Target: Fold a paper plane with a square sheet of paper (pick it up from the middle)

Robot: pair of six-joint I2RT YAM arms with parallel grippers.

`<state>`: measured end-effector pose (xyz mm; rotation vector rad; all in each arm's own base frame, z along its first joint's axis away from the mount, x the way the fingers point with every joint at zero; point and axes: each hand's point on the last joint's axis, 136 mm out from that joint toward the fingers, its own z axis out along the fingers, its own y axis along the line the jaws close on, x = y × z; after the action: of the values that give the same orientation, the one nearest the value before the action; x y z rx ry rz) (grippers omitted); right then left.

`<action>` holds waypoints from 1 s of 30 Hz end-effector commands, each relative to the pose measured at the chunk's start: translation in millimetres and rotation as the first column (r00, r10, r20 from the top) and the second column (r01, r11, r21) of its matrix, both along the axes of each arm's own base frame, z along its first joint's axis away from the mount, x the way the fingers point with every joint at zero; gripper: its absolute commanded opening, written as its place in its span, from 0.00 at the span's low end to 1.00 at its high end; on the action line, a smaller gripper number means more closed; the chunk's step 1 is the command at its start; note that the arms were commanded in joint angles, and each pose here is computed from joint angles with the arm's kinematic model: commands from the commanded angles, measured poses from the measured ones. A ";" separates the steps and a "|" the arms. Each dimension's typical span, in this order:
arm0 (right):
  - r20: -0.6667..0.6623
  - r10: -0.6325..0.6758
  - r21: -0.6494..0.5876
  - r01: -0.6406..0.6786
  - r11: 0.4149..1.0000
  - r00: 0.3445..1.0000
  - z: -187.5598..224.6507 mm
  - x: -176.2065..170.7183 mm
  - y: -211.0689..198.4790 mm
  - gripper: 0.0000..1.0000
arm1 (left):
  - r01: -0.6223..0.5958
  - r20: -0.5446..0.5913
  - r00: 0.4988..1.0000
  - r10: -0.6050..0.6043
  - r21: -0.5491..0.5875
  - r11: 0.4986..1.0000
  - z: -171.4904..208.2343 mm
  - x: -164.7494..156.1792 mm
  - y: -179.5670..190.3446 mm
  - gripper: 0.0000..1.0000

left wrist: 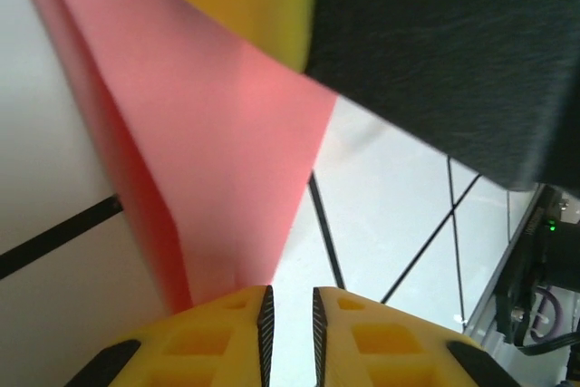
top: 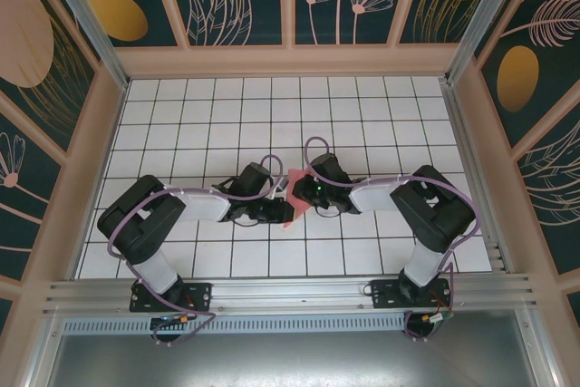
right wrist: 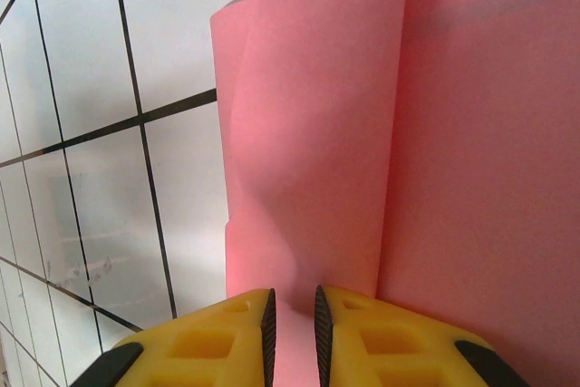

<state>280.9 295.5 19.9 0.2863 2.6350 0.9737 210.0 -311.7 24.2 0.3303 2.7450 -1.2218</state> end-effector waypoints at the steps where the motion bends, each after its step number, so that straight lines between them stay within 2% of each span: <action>1: -0.117 -0.032 -0.160 0.013 0.987 0.993 -46.5 -22.3 -28.2 0.24 | 0.028 -0.054 0.998 -0.024 0.080 0.996 -28.1 -16.9 14.0 0.21; 12: -0.120 -0.031 -0.168 0.010 0.986 0.992 -47.9 -22.3 -28.9 0.24 | 0.050 -0.107 0.994 -0.034 0.149 0.988 -47.0 -40.9 37.9 0.20; 19: -0.125 -0.032 -0.171 0.010 0.985 0.992 -49.3 -23.0 -29.5 0.24 | 0.098 -0.149 0.986 -0.076 0.150 0.984 -50.5 -56.3 43.7 0.19; 30: -0.123 -0.038 -0.170 0.017 0.985 0.992 -48.9 -22.7 -30.0 0.24 | 0.076 -0.126 0.990 -0.058 0.141 0.987 -36.6 -62.8 52.4 0.18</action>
<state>281.0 295.7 19.4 0.2881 2.6415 0.9682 187.1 -292.7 17.0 0.4265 2.7268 -1.2065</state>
